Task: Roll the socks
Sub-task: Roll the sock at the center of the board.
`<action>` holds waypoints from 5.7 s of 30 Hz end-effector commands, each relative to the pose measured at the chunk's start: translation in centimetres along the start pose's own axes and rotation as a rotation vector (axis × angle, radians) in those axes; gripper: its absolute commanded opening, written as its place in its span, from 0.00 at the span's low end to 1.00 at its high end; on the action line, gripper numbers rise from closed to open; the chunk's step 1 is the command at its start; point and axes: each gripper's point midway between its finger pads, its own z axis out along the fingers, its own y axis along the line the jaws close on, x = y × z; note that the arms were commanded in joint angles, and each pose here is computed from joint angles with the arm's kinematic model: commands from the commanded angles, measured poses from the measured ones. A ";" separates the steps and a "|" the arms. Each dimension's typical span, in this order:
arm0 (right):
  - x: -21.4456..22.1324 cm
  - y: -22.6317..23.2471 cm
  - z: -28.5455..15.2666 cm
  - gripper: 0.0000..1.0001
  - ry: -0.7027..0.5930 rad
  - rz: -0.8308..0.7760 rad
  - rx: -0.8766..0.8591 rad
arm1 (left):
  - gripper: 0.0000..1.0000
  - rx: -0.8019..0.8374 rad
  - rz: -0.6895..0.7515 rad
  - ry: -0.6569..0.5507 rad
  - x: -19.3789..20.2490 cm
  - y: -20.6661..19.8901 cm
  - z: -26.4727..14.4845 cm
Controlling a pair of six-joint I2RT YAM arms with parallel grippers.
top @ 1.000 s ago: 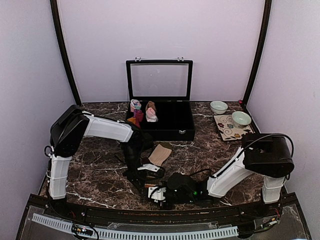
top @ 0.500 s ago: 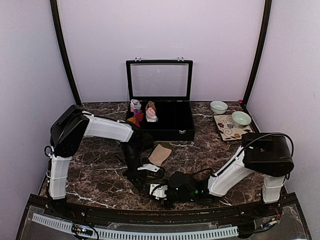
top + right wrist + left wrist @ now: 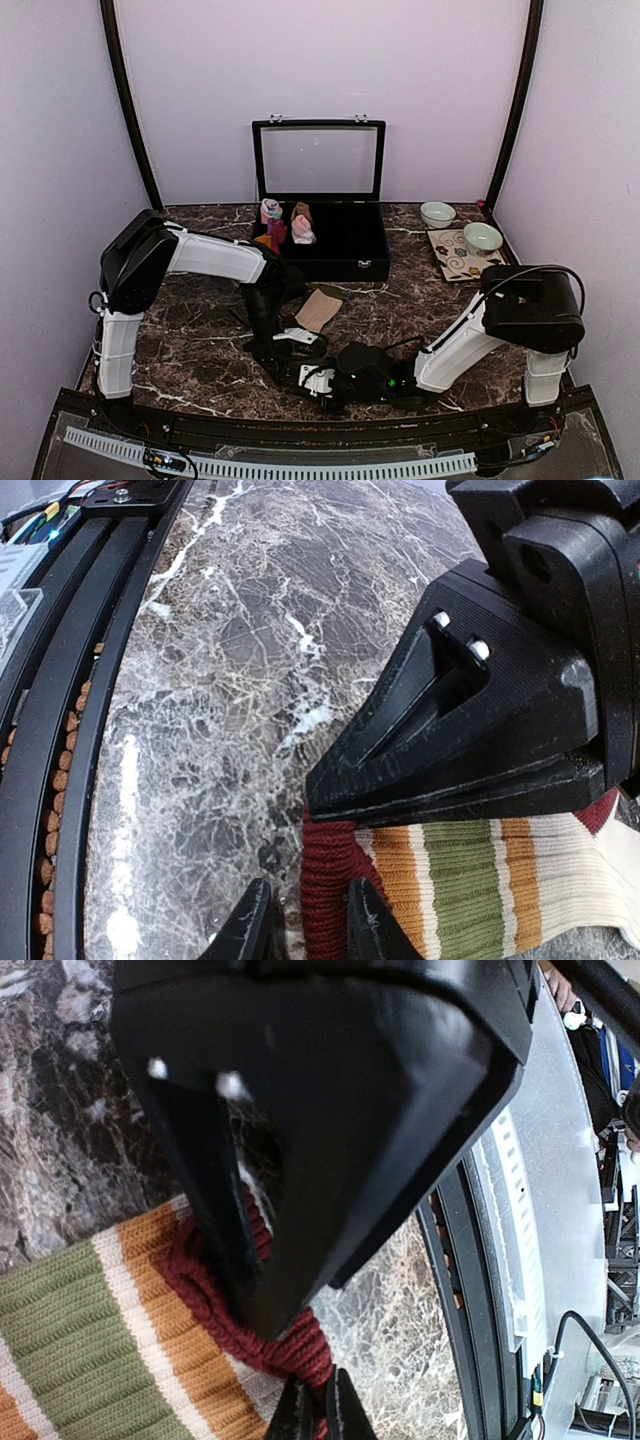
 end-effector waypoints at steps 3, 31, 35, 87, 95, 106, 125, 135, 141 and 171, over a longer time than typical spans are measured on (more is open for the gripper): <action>7.5 1.7 0.3 0.15 0.238 0.049 -0.076 | 0.07 0.003 -0.032 0.000 0.1 -0.2 -0.2; 11.8 5.6 -2.0 0.00 0.399 0.707 -0.376 | 0.56 -0.634 0.209 0.018 4.4 -2.5 -5.4; 12.5 5.3 -2.3 0.00 0.447 0.806 -0.392 | 0.53 -0.634 0.298 0.050 1.6 -2.7 -4.6; 14.0 3.5 -2.7 0.00 0.536 1.077 -0.391 | 0.29 -0.785 0.351 0.140 0.1 0.1 -0.4; 13.9 3.5 -2.6 0.00 0.534 1.084 -0.398 | 0.31 -0.785 0.334 0.096 -1.2 -1.1 -1.8; 13.9 3.6 -2.5 0.00 0.525 1.097 -0.401 | 0.32 -0.760 0.324 0.099 -0.9 -1.0 -1.0; 14.2 3.8 -2.8 0.00 0.535 1.107 -0.403 | 0.00 -0.756 0.313 0.111 0.1 0.1 0.4; 13.3 2.8 -2.7 0.00 0.499 1.079 -0.367 | 0.04 -0.658 0.209 0.143 1.6 0.4 2.6; 13.7 3.1 -3.0 0.00 0.509 1.092 -0.361 | 0.13 -0.664 0.221 0.138 2.1 0.2 2.8; 12.8 1.6 -4.7 0.99 0.443 1.067 -0.256 | 0.00 -0.533 0.172 0.182 5.2 -0.1 4.4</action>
